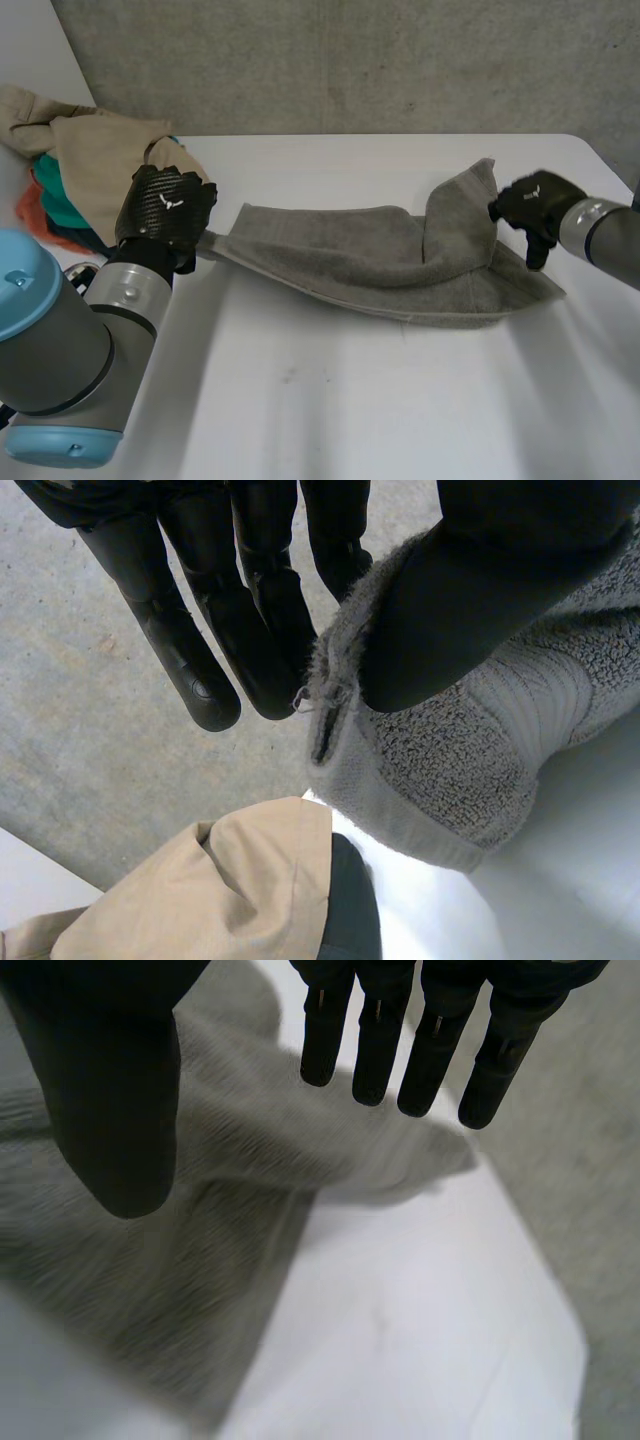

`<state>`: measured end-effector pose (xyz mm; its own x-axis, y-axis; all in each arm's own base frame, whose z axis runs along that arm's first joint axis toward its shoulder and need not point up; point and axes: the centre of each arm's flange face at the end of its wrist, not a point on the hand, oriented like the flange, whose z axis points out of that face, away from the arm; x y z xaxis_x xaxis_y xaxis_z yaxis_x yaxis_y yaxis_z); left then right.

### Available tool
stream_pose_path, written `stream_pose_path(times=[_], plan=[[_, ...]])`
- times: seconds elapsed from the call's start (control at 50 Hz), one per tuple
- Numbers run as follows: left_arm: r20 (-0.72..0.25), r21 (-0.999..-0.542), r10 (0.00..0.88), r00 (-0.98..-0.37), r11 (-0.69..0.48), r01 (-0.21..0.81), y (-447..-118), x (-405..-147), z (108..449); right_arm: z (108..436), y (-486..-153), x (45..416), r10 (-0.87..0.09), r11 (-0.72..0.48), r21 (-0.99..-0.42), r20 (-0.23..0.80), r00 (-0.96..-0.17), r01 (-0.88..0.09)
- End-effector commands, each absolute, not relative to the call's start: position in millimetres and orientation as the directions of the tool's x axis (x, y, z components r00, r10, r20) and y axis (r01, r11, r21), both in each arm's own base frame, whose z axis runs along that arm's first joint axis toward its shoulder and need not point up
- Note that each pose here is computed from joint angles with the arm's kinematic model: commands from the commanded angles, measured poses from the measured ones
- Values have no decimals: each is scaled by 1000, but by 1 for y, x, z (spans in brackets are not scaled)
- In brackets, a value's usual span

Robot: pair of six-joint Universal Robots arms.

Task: Fold the laundry.

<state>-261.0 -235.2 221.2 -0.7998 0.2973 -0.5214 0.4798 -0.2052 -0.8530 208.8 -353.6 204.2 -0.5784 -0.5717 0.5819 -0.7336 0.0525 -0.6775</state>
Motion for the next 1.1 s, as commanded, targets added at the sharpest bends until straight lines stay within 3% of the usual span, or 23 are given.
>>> stream_pose_path(times=[0.02, 0.08, 0.16, 0.44, 0.84, 1.04, 1.08, 1.1], plan=[[-519, -854, 292, -803, -216, 474, -237, -262, 226, 189, -332, 186, -574, 261, -762, 371, -730, -593], [-518, -854, 288, -806, -229, 467, -239, -264, 233, 181, -320, 175, -593, 327, -800, 241, -768, -504], [-514, -855, 282, -810, -241, 459, -243, -266, 244, 169, -306, 174, -620, 326, -825, 182, -763, -462], [-484, -864, 253, -838, -289, 412, -261, -277, 283, 140, -314, 176, -603, 240, -852, 245, -760, -465], [-442, -884, 260, -859, -291, 366, -265, -280, 296, 116, -345, 172, -553, 234, -843, 294, -779, -484], [-435, -892, 270, -859, -259, 370, -258, -277, 296, 137, -360, 164, -485, 195, -844, 360, -797, -500], [-433, -894, 268, -861, -251, 371, -254, -274, 299, 146, -359, 162, -471, 186, -841, 377, -798, -507], [-430, -895, 268, -862, -248, 370, -250, -272, 302, 169, -356, 161, -448, 143, -844, 411, -794, -518]])
